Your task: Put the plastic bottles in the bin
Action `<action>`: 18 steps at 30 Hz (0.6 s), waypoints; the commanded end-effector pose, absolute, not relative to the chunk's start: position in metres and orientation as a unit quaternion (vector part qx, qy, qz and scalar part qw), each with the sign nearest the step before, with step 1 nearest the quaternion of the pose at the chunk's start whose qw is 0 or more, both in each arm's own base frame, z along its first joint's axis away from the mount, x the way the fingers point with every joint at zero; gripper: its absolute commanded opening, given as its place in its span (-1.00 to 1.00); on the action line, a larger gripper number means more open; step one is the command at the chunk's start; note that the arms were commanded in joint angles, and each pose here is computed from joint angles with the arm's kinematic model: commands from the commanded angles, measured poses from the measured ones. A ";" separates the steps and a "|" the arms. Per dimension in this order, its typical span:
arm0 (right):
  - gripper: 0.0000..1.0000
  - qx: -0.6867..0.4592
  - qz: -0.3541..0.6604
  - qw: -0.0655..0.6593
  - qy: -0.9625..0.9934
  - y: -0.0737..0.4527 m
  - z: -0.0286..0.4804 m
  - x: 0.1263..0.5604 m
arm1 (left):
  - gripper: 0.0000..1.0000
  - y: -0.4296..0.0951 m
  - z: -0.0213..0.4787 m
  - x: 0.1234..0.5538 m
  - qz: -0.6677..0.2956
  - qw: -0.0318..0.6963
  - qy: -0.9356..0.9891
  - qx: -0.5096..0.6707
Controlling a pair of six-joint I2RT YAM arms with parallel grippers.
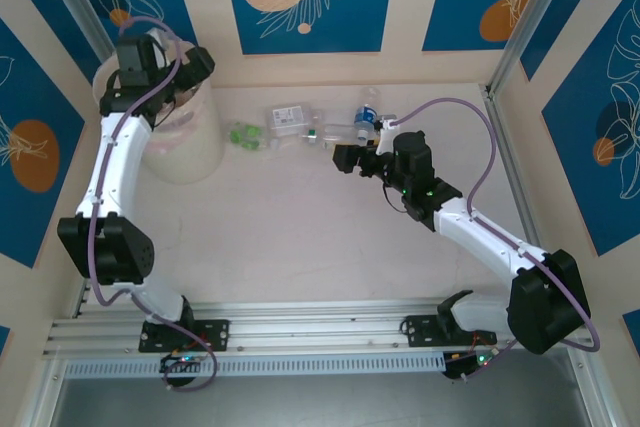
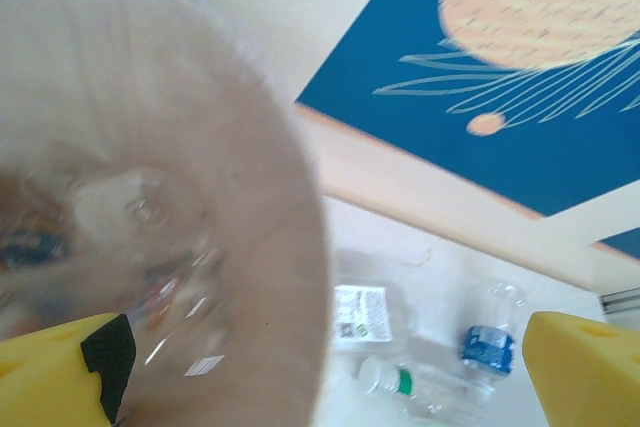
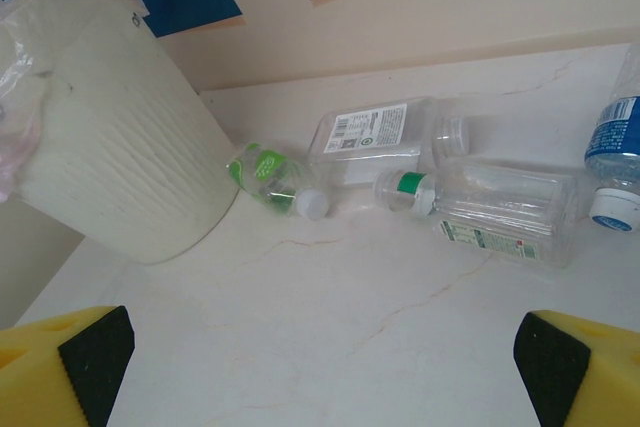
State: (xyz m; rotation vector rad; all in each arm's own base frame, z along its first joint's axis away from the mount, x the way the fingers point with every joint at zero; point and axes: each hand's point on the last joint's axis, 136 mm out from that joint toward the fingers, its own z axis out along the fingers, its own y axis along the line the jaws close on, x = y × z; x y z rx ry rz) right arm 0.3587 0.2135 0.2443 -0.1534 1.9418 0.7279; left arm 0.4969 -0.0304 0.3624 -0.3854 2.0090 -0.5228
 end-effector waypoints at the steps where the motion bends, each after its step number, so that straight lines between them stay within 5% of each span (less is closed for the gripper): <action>1: 1.00 -0.054 0.300 0.516 0.800 0.210 0.254 0.364 | 1.00 -0.034 0.391 0.493 -0.227 0.521 0.810 -0.142; 9: 1.00 -0.027 0.292 0.515 0.806 0.203 0.252 0.372 | 1.00 -0.061 0.390 0.472 -0.228 0.533 0.812 -0.071; 18: 0.99 0.048 0.289 0.503 0.813 0.179 0.243 0.378 | 1.00 -0.153 0.376 0.444 -0.197 0.571 0.796 0.030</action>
